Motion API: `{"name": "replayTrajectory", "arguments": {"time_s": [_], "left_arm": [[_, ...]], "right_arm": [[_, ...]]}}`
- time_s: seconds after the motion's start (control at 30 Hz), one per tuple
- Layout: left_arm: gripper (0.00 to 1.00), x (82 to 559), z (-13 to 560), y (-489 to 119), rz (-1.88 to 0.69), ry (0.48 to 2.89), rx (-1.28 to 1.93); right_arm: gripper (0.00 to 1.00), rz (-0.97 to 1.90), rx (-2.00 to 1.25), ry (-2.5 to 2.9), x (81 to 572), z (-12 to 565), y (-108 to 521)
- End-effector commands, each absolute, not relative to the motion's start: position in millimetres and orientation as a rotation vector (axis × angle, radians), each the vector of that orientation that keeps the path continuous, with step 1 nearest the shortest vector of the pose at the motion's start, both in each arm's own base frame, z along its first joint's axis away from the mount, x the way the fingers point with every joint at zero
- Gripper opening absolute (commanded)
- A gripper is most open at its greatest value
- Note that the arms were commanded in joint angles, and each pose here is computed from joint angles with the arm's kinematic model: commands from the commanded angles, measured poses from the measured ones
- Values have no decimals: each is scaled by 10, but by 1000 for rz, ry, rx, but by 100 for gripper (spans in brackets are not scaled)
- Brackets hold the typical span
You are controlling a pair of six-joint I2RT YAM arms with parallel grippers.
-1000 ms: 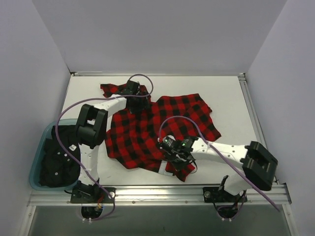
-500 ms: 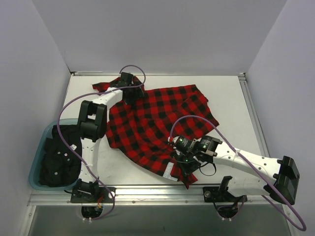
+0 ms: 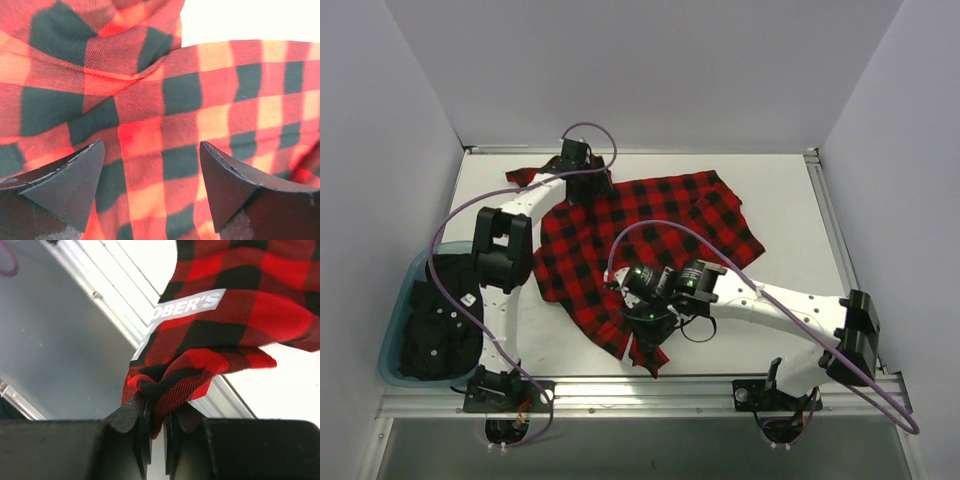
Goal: Fold and stack the long sleeve shirts
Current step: Flatten the shirt out
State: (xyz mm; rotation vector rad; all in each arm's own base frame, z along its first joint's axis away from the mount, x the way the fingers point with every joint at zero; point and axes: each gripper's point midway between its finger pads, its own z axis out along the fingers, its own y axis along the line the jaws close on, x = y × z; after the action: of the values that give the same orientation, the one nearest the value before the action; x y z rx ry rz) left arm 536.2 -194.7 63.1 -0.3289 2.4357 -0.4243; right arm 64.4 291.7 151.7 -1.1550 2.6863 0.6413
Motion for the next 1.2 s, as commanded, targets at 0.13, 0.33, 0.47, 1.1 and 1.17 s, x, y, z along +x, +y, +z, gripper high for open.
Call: {"name": "replayTrajectory", "arguments": {"time_s": [0.13,0.33,0.47,1.1,1.17], "left_arm": [[94,5126,2264,-1751,-448,2146,-251],[96,4381,2479,-1442,-392,2147,-244],[96,3881,2222,-1431,-405,2226,-201],[96,3093,1447,-1072,-256,2320,-89],[96,3085,1453,-1051,-259,2318,-103]], "right_arm": [[10,427,-949,2778,1189,1148,2864],[66,502,-759,2754,1532,1281,2646],[68,452,-423,2774,2026,1297,2139],[61,392,878,2601,3549,101,639],[61,358,948,2628,3361,-82,581]]}}
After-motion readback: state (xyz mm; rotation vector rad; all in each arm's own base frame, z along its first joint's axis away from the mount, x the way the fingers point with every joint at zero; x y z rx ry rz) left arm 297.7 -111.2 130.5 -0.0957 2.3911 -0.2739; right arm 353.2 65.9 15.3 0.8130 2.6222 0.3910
